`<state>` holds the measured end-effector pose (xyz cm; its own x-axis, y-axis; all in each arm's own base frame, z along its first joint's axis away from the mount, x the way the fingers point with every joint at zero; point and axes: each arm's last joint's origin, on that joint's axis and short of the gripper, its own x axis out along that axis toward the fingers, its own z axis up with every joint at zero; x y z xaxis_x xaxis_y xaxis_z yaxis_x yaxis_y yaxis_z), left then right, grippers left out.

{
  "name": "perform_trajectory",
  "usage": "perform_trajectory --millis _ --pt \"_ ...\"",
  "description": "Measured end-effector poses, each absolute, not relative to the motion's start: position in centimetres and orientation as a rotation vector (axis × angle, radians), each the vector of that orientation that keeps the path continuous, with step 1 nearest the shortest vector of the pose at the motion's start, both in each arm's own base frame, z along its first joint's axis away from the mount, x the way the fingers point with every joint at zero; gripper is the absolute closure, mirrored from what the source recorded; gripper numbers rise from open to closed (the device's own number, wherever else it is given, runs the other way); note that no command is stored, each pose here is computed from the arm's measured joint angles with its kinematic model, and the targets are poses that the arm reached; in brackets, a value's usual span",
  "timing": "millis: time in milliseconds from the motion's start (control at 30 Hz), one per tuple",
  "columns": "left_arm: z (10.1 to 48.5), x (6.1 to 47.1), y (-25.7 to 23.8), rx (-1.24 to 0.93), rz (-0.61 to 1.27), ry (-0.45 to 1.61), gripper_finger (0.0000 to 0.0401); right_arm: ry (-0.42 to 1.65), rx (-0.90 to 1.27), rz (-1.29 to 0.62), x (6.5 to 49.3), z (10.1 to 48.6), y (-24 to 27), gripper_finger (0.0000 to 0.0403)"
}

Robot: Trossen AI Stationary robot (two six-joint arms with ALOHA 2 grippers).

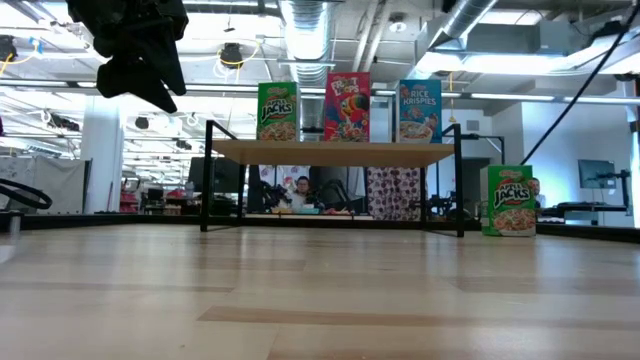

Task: Stack cereal on shelf
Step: Put the blue cereal box on the shelf aligned with the other blue cereal boxes

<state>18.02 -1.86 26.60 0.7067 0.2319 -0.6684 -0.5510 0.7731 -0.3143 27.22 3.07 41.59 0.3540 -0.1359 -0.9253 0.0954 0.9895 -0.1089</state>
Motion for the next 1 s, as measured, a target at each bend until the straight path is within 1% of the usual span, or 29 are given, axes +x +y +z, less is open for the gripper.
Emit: perform_trajectory --millis 167,300,533,1000 --pt "26.6 18.0 -1.9 -0.529 0.458 0.651 0.0222 1.208 0.036 -0.183 26.0 41.0 4.3 0.0092" --pt "26.6 18.0 -1.9 -0.530 0.458 0.651 0.0222 1.223 0.074 -0.202 25.8 40.4 5.2 0.0092" --pt "26.6 18.0 -1.9 -0.530 0.458 0.651 0.0222 1.257 0.056 -0.183 25.7 39.1 7.0 0.0092" --pt "26.6 18.0 -1.9 -0.568 0.450 0.654 0.0222 1.198 0.057 -0.212 25.9 39.1 7.8 0.0092"
